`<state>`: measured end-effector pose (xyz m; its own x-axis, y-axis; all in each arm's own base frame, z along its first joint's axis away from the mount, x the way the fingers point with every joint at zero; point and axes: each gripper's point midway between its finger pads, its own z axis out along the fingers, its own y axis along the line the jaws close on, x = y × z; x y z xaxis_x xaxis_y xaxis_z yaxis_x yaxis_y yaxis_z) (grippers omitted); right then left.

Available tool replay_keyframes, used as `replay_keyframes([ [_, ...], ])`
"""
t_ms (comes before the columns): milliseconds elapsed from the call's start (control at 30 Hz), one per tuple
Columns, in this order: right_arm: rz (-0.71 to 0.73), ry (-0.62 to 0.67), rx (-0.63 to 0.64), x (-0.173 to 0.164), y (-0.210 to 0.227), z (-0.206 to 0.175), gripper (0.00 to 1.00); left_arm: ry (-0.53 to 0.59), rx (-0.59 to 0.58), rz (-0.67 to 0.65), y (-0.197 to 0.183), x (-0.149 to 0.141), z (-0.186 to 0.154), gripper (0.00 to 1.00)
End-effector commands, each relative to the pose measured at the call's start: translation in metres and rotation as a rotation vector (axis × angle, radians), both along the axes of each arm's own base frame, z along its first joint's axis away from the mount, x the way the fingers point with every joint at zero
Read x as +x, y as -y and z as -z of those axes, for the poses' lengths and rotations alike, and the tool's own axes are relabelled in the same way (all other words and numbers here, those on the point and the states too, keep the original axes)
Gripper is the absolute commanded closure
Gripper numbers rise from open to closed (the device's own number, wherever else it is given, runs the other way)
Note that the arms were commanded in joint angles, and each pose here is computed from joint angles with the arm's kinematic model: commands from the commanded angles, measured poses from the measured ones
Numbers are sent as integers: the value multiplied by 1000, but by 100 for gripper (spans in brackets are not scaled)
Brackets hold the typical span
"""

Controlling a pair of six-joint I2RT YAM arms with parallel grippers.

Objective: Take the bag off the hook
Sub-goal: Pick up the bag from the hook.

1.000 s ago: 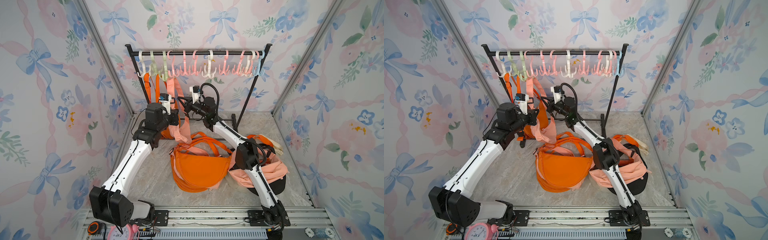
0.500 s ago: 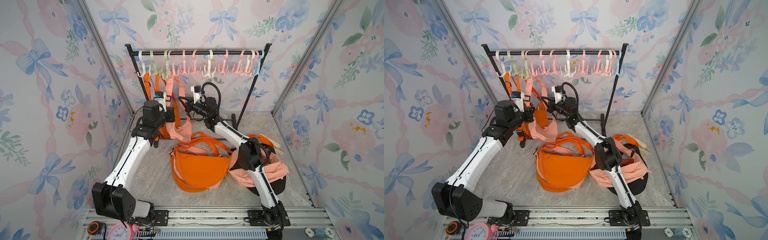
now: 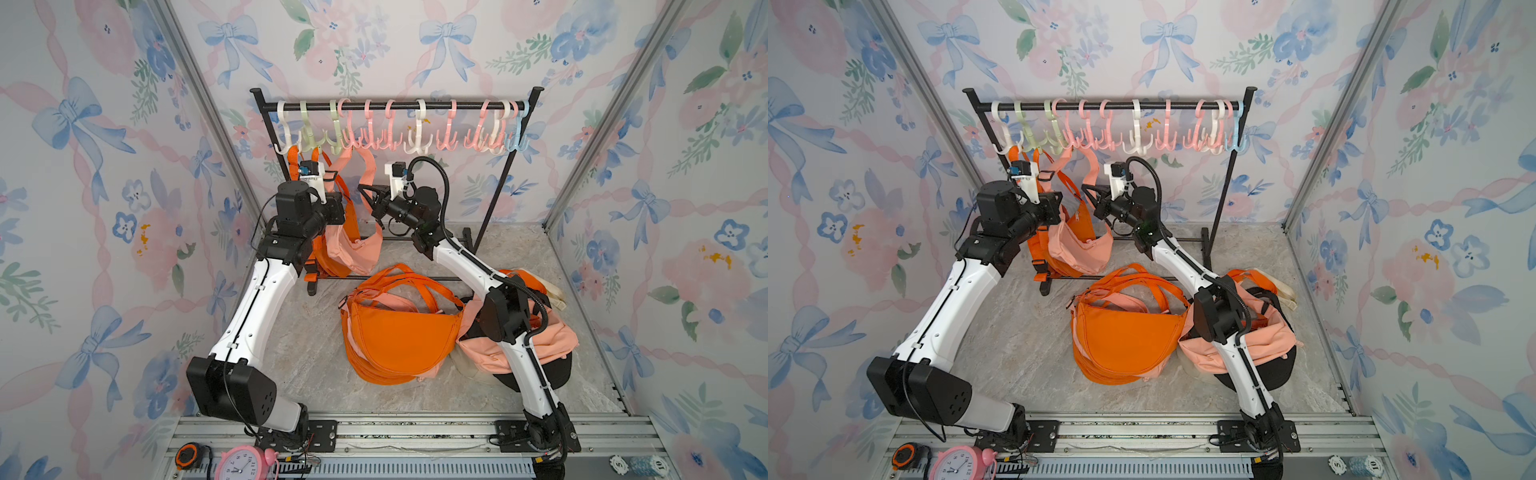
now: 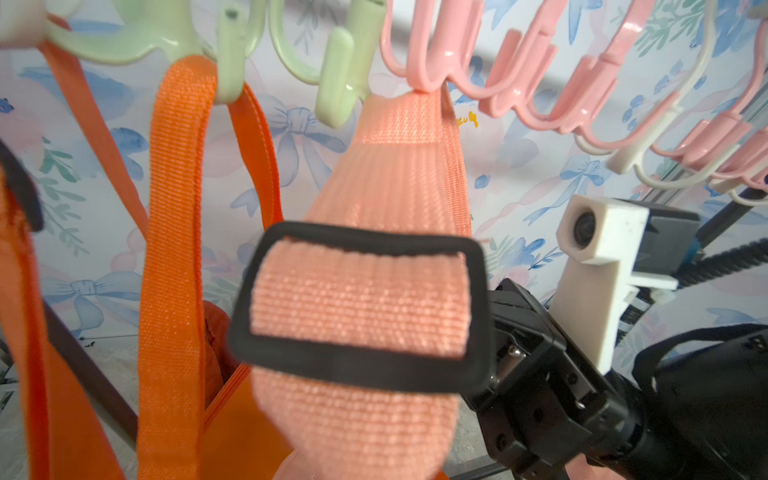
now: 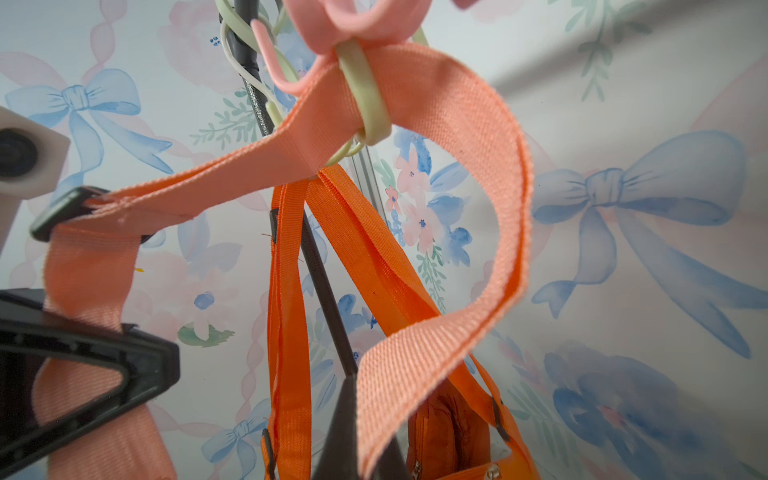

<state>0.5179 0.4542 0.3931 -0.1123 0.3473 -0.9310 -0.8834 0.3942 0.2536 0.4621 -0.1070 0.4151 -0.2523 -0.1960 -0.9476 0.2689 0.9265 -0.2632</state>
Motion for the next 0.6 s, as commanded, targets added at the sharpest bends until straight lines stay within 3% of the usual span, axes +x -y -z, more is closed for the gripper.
replay_keyframes([
  [0,1,120,58,-29,13,-72,100,30,-26,12,1,-1,-22,100],
  [567,6,179,35,-56,19,-109,100,139,-44,11,-2,-10,-88,100],
])
